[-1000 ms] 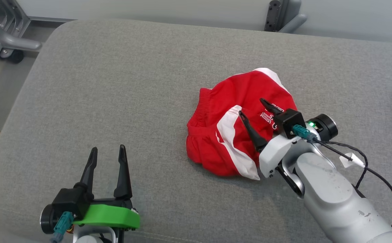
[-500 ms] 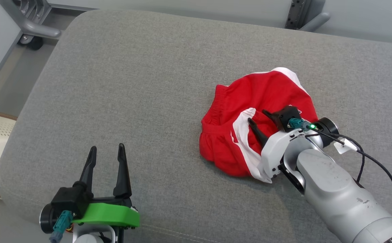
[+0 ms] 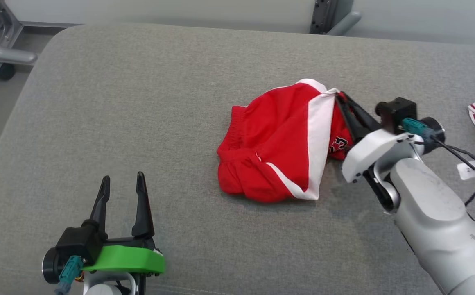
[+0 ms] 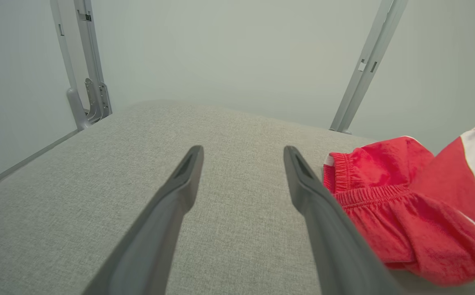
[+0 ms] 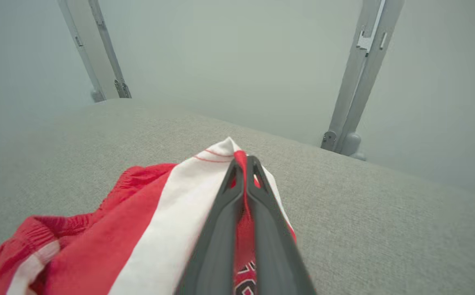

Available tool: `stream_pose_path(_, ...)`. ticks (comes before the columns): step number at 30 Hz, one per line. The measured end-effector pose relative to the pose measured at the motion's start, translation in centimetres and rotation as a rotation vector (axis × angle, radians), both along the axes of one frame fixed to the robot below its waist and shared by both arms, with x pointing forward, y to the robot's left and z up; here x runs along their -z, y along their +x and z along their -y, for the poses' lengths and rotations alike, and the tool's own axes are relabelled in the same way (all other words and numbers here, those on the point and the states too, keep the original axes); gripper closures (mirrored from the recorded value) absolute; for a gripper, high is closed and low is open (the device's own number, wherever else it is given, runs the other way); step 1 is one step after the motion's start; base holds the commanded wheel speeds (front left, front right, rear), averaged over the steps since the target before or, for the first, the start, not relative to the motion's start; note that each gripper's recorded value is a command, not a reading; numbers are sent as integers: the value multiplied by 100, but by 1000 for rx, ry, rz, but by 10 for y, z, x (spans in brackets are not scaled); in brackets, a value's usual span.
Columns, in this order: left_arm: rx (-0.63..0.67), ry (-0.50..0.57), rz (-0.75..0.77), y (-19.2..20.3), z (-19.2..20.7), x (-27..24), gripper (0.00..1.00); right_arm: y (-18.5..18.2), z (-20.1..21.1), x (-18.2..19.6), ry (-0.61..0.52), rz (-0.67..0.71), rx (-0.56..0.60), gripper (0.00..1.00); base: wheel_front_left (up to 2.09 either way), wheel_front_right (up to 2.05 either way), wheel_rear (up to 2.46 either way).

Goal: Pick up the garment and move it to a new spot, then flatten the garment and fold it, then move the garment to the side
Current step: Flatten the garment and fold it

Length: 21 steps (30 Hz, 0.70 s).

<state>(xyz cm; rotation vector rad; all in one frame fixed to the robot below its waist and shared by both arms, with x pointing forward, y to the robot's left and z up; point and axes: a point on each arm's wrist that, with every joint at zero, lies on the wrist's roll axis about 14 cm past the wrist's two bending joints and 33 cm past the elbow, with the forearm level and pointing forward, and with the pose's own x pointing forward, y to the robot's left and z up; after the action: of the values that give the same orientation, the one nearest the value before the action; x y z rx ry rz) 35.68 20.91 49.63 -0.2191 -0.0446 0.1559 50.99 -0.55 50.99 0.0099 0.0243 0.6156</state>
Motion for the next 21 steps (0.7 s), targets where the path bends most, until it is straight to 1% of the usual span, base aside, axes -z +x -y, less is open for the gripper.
stream_pose_path(3,23,-1,3,5,7,0,0,0,37,-3,36,17,98,100,0,0,0)
stream_pose_path(6,43,-1,3,9,13,0,0,-11,69,15,51,-23,187,100,0,0,0)
stream_pose_path(10,63,-4,0,13,18,2,0,-29,95,46,59,-101,276,100,0,0,0)
stream_pose_path(14,78,-3,-6,16,22,5,0,-37,111,62,62,-147,332,100,0,0,0)
stream_pose_path(20,101,1,-11,20,27,7,0,-40,107,71,74,-180,349,100,0,0,0)
stream_pose_path(21,107,3,-11,21,29,7,0,-40,108,73,70,-188,353,94,0,0,0)
